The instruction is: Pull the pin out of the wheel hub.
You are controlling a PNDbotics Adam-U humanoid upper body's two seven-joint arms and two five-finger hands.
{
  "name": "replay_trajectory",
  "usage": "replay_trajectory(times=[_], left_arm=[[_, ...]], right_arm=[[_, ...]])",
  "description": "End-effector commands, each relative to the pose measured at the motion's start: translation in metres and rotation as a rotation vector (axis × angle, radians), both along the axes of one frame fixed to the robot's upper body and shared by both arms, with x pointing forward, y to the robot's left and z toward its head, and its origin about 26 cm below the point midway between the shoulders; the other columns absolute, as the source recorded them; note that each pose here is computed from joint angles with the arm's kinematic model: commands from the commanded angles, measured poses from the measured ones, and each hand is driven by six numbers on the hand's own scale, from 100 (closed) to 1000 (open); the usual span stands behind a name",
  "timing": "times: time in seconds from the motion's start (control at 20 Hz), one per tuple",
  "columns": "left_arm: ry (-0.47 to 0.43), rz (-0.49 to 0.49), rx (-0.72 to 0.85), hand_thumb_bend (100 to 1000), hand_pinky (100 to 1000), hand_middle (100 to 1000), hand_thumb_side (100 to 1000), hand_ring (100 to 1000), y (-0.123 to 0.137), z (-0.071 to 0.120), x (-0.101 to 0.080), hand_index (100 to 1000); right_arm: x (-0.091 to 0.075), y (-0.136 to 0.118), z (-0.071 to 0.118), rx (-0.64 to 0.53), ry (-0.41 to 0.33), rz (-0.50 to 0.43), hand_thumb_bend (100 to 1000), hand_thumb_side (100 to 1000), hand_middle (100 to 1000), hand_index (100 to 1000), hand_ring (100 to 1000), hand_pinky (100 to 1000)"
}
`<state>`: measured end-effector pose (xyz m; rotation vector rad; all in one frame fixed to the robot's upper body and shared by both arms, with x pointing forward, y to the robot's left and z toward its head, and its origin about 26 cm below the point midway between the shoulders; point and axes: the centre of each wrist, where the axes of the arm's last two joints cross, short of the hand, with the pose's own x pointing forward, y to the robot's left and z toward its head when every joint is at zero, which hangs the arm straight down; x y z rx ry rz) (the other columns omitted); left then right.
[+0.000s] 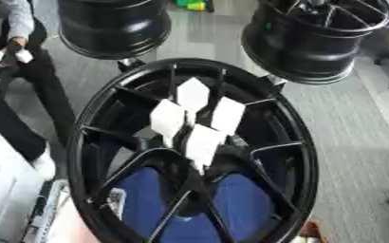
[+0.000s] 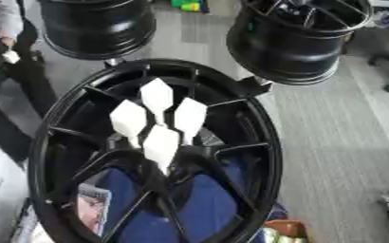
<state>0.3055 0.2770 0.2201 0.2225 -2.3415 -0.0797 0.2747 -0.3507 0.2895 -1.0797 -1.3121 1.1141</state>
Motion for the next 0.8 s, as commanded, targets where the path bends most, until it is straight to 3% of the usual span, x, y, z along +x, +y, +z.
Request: replay_trajectory(times=[0.05, 0.3, 0.8], left_arm=[[-0.032, -0.020, 0.027, 100, 677, 520, 726, 723, -0.001, 0.011, -0.002, 810], [-0.033, -0.041, 0.033, 100, 677, 520, 725, 723, -0.004, 0.013, -0.001, 809], [-0.039, -0.058, 0.042, 100, 677, 520, 717, 724, -0.007, 0.016, -0.001, 809]], right_arm=[[-0.002, 0.007, 0.023, -0.117, 0.091, 0.059, 100, 243, 857, 880, 873, 889], [0.000, 0.023, 0.037, -0.160, 0.188, 0.139, 100, 280, 861, 883, 877, 891], [0.009, 0.063, 0.045, -0.199, 0.290, 0.321, 105, 419, 870, 891, 886, 896]])
